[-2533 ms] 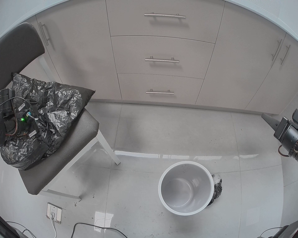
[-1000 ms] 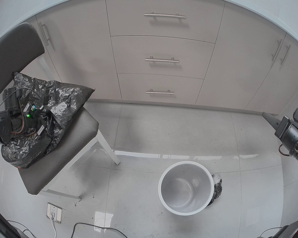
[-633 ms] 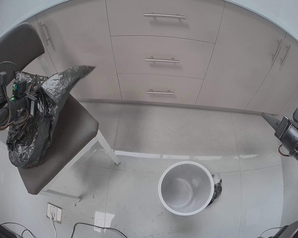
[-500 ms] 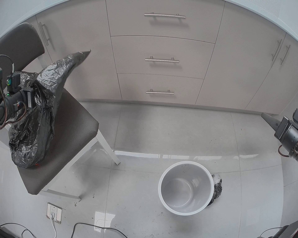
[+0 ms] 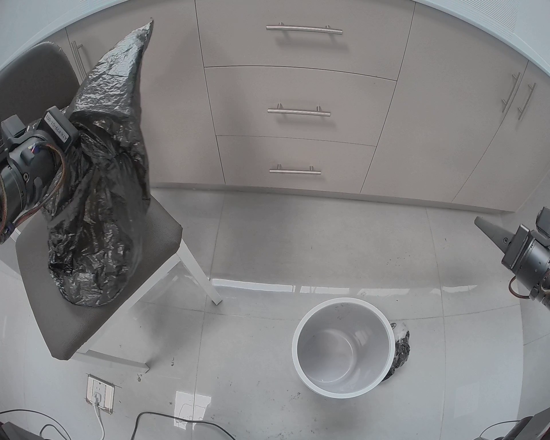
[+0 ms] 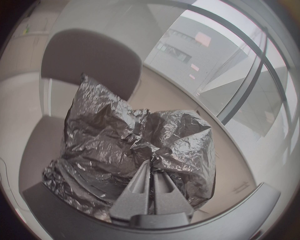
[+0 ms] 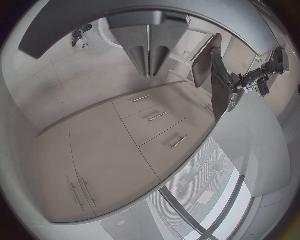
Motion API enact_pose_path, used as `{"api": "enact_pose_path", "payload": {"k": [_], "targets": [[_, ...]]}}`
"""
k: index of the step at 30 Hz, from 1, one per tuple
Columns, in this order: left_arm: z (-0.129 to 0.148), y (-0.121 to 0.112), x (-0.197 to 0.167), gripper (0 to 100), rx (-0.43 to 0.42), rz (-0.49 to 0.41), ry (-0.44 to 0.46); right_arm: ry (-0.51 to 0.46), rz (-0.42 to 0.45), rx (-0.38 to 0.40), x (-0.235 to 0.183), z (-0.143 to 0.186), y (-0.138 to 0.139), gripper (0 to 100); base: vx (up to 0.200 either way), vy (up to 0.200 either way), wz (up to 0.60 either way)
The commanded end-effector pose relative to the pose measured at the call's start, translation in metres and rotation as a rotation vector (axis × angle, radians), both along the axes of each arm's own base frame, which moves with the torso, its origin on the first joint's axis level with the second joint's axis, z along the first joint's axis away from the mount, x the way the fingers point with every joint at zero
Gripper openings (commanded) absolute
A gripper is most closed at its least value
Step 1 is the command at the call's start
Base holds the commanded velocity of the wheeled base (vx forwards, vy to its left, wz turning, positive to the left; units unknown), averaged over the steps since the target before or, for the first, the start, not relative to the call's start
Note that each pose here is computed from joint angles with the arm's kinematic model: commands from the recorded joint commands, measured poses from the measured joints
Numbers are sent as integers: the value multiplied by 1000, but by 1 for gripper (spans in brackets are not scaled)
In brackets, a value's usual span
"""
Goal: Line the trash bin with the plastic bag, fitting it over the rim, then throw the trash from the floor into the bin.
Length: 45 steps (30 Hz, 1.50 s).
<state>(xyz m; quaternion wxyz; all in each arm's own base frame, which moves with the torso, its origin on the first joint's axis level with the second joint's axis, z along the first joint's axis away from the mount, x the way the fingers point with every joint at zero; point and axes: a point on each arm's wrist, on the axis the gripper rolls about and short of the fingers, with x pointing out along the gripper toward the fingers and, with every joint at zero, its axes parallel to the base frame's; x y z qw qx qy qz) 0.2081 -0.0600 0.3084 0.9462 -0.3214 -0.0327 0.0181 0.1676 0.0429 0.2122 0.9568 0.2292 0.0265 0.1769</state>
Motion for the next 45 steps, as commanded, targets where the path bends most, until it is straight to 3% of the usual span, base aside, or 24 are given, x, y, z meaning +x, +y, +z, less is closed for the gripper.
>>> {"api": "enact_pose_path", "payload": {"k": [1, 8, 9, 12, 13, 21, 27, 37, 40, 45], "targets": [[28, -37, -32, 0, -184, -206, 32, 10, 39, -5, -8, -3, 4, 0, 0, 0, 0], [40, -85, -41, 0, -200, -412, 64, 43, 148, -30, -21, -9, 19, 0, 0, 0, 0], [40, -85, -41, 0, -200, -412, 64, 43, 148, -30, -21, -9, 19, 0, 0, 0, 0], [43, -111, -38, 0, -191, -430, 67, 104, 252, -93, -34, -16, 33, 0, 0, 0, 0], [43, -114, -38, 0, -188, -430, 68, 105, 260, -96, -35, -16, 34, 100, 0, 0, 0], [34, -159, -39, 0, -113, -486, 95, 107, 366, -194, -50, -23, 56, 100, 0, 0, 0], [25, -179, -43, 0, -87, -533, 120, 135, 412, -332, -42, -38, 72, 100, 0, 0, 0], [26, -178, -46, 0, -87, -542, 121, 169, 404, -396, 3, -41, 117, 100, 0, 0, 0], [26, -178, -46, 0, -88, -542, 119, 177, 333, -432, 21, -44, 132, 100, 0, 0, 0], [24, -178, -46, 0, -82, -541, 125, 174, 298, -432, 35, -42, 140, 100, 0, 0, 0]]}}
